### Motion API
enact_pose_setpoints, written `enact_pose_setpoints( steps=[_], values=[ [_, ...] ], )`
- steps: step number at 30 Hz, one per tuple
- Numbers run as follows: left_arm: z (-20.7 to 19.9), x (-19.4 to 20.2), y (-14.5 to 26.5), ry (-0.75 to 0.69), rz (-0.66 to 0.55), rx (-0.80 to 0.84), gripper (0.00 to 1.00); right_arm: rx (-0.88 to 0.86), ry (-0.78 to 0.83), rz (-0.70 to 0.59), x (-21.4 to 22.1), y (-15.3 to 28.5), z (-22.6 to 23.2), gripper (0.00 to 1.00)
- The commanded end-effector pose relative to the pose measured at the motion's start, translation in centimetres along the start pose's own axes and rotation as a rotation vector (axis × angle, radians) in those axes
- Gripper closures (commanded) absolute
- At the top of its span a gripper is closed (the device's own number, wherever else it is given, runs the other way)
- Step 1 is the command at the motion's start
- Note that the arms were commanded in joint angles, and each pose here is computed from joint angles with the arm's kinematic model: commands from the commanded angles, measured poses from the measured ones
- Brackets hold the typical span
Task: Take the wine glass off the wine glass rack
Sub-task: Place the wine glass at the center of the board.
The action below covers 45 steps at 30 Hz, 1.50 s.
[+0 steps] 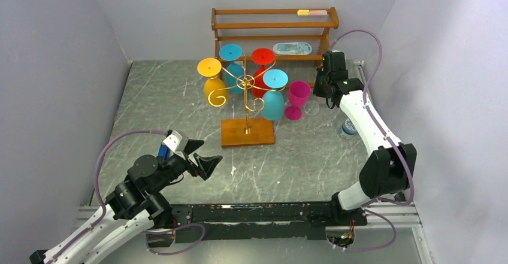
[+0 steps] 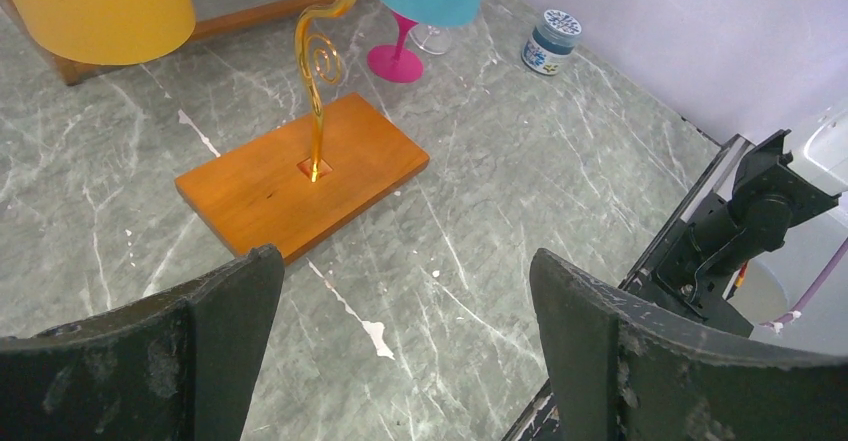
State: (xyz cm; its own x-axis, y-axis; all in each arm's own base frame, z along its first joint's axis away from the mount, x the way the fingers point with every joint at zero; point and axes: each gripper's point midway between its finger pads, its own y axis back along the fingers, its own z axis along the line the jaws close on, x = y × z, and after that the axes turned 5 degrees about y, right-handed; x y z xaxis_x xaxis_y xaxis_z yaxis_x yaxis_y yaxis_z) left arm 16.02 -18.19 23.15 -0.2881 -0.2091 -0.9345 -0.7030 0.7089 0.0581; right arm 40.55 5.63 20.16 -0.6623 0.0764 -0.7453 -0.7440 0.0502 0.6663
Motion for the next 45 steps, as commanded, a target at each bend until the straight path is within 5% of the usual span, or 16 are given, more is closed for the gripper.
enact_pose_setpoints(
  steps=[1, 15, 37, 45],
  values=[
    [-0.4, -0.7, 0.2, -0.018, -0.009, 0.017, 0.03, 0.031, 0.019, -0.039, -1.9, 0.6, -0.8, 0.91],
    [-0.8, -0.5, 0.1, -0.029, 0.003, 0.044, 0.03, -0.027, 0.035, 0.029, -1.1, -0.7, 0.5, 0.98],
    [-0.8, -0.5, 0.2, -0.032, 0.003, 0.045, 0.03, 0.006, 0.105, 0.166, -0.2, -3.5, 0.6, 0.75],
    [-0.7, -0.2, 0.0, -0.034, 0.017, 0.038, 0.03, 0.003, 0.1, 0.137, -1.1, -3.0, 0.6, 0.87]
  ],
)
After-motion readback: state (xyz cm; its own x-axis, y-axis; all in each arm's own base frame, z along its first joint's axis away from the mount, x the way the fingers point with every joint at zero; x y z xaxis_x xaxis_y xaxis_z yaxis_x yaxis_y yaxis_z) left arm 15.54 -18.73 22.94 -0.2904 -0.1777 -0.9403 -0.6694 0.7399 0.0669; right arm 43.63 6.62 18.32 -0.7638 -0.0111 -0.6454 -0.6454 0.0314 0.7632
